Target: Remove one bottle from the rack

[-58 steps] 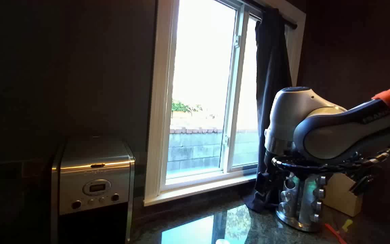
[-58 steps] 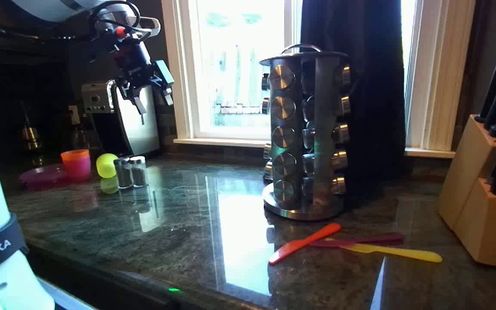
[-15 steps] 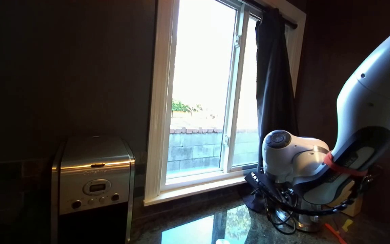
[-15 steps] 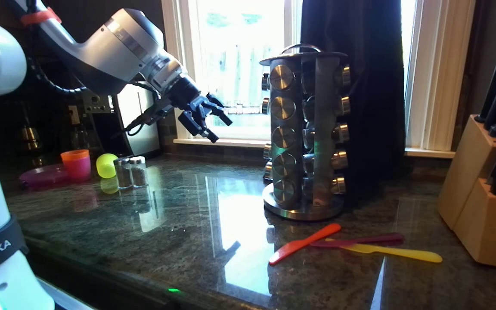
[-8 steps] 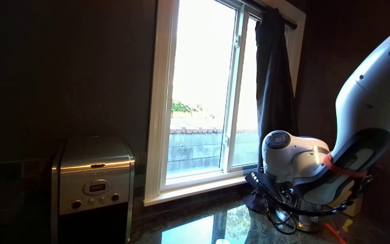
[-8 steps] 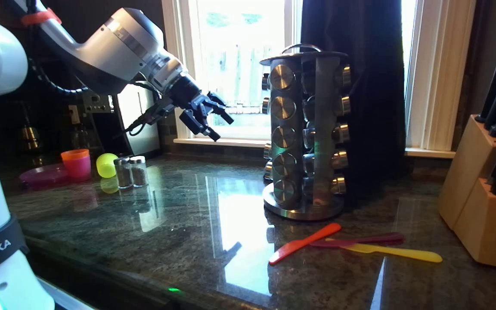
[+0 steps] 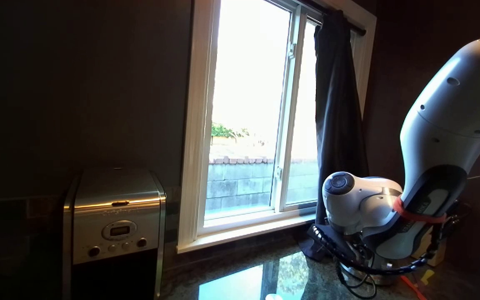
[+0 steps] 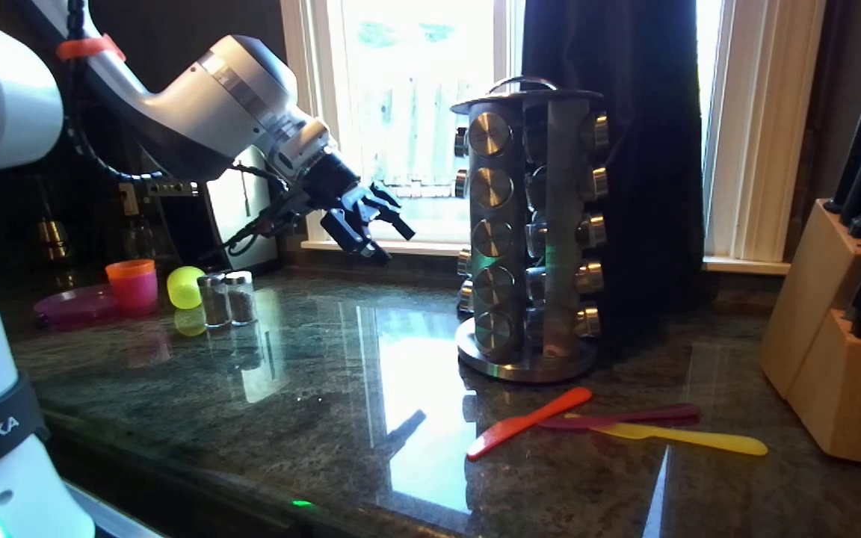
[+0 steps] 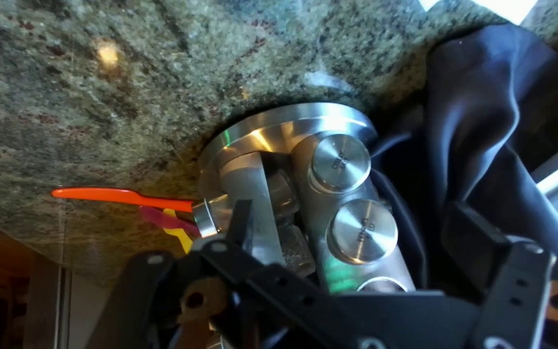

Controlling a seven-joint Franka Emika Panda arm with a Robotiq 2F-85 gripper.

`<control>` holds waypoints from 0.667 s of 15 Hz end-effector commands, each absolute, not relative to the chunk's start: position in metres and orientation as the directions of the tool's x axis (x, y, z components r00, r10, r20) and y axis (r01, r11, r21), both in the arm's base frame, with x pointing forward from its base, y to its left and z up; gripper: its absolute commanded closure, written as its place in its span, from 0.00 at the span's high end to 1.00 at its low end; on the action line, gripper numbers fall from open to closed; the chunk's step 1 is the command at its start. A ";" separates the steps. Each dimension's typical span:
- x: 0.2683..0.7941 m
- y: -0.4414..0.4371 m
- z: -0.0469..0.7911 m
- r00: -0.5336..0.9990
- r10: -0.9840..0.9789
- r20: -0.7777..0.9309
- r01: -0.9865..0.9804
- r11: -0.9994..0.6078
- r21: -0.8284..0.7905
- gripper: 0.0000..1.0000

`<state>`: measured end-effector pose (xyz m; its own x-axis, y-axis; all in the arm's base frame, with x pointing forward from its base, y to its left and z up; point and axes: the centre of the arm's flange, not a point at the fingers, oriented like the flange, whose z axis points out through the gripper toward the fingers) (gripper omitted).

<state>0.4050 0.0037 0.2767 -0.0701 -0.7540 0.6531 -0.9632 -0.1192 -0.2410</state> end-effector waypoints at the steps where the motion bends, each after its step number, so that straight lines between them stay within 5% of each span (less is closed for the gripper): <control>1: 0.418 -0.004 0.245 -0.045 -0.732 0.680 -0.974 -0.119 -0.193 1.00; 10: 0.458 -0.028 0.225 0.143 -0.705 0.695 -0.972 -0.232 -0.035 1.00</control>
<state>0.4297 -0.0189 0.2408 0.0537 -0.7197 0.6922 -0.9821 -0.1635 -0.0938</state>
